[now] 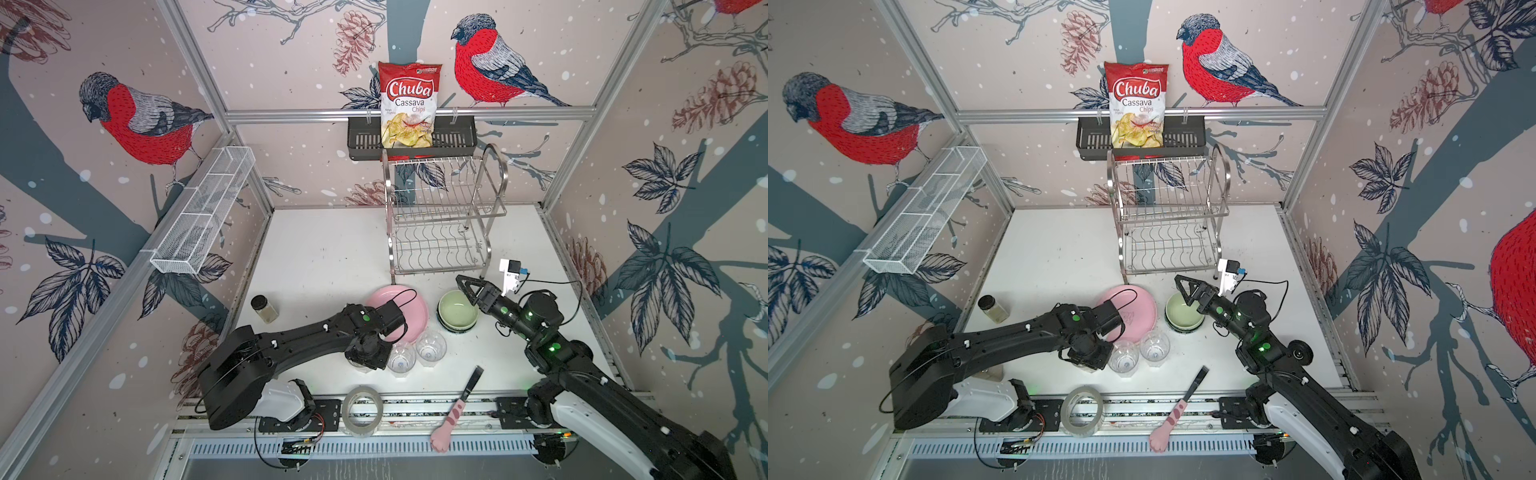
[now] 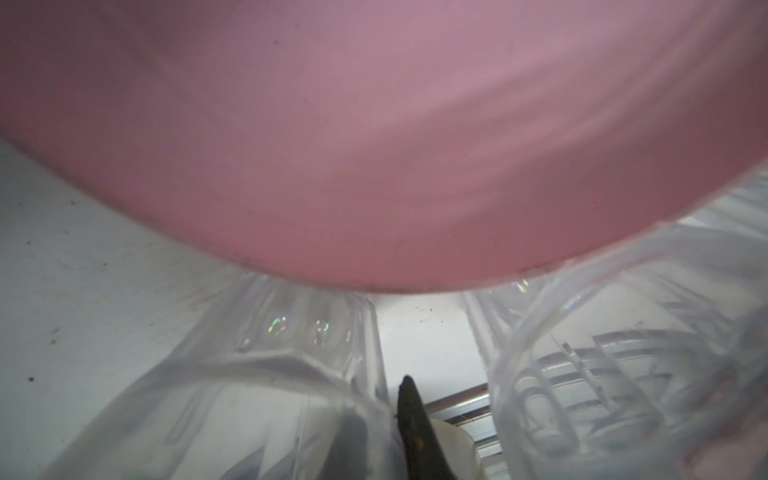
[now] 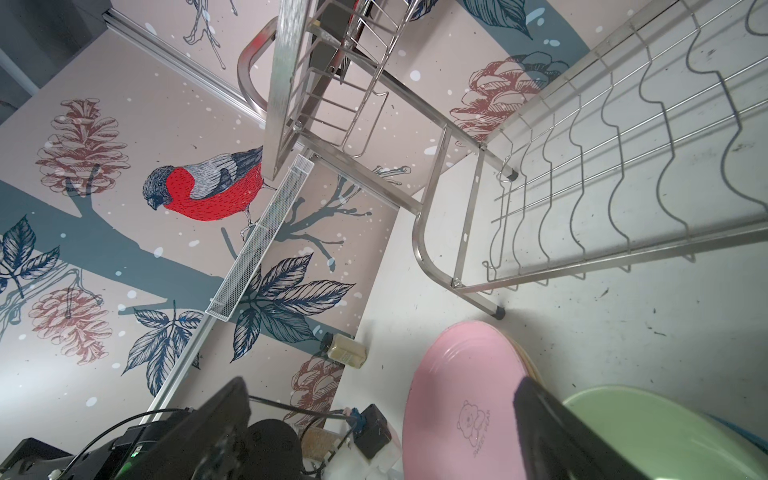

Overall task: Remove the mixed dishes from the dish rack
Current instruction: 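Lower the cup onto the table beside the cups and open left gripper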

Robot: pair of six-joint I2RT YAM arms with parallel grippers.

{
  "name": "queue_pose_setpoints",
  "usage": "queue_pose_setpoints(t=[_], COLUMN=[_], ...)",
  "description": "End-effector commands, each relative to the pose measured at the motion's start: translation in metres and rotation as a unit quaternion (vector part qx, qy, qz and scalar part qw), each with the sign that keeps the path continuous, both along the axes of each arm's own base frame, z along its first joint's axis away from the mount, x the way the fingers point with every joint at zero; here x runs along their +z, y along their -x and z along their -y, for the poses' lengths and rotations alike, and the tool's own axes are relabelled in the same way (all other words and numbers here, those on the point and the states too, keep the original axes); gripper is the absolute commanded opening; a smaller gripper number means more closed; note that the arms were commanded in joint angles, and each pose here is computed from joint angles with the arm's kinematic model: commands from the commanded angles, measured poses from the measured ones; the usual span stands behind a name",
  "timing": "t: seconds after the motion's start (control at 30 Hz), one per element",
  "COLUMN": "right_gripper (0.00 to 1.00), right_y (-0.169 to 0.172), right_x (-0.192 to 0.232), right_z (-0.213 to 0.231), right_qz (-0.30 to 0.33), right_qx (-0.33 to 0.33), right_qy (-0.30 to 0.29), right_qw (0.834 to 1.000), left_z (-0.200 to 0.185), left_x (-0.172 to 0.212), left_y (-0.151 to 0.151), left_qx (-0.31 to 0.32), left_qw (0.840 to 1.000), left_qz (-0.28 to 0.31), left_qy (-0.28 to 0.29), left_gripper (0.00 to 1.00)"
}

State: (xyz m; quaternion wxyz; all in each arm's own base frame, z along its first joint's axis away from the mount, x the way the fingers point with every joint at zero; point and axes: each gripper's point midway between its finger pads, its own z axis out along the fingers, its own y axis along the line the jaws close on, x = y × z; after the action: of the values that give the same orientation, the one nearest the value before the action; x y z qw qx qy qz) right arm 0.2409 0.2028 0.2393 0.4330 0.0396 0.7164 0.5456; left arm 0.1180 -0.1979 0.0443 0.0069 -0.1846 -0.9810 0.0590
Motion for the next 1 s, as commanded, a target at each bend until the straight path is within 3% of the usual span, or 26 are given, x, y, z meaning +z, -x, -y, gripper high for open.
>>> queue_pose_setpoints(t=[0.0,0.67,0.97], right_gripper=[0.99,0.99,0.99], right_y=[0.0,0.0,0.003], right_x=[0.005,0.001,0.001], right_z=[0.0,0.007,0.011], right_qz=[0.01,0.008,0.009], right_qx=[0.003,-0.001,-0.006], right_qy=[-0.003,-0.003,-0.006], right_qw=[1.0,1.0,1.0], left_z=[0.012,0.023,0.019], left_x=[-0.004,0.015,0.025], left_y=[-0.006,-0.022,-0.026], left_qx=[-0.017,-0.022,-0.021], left_qw=[1.0,0.999,0.999], left_qz=[0.005,0.028,0.04], left_qy=[0.016,0.012,0.001], left_gripper=[0.05,0.32,0.33])
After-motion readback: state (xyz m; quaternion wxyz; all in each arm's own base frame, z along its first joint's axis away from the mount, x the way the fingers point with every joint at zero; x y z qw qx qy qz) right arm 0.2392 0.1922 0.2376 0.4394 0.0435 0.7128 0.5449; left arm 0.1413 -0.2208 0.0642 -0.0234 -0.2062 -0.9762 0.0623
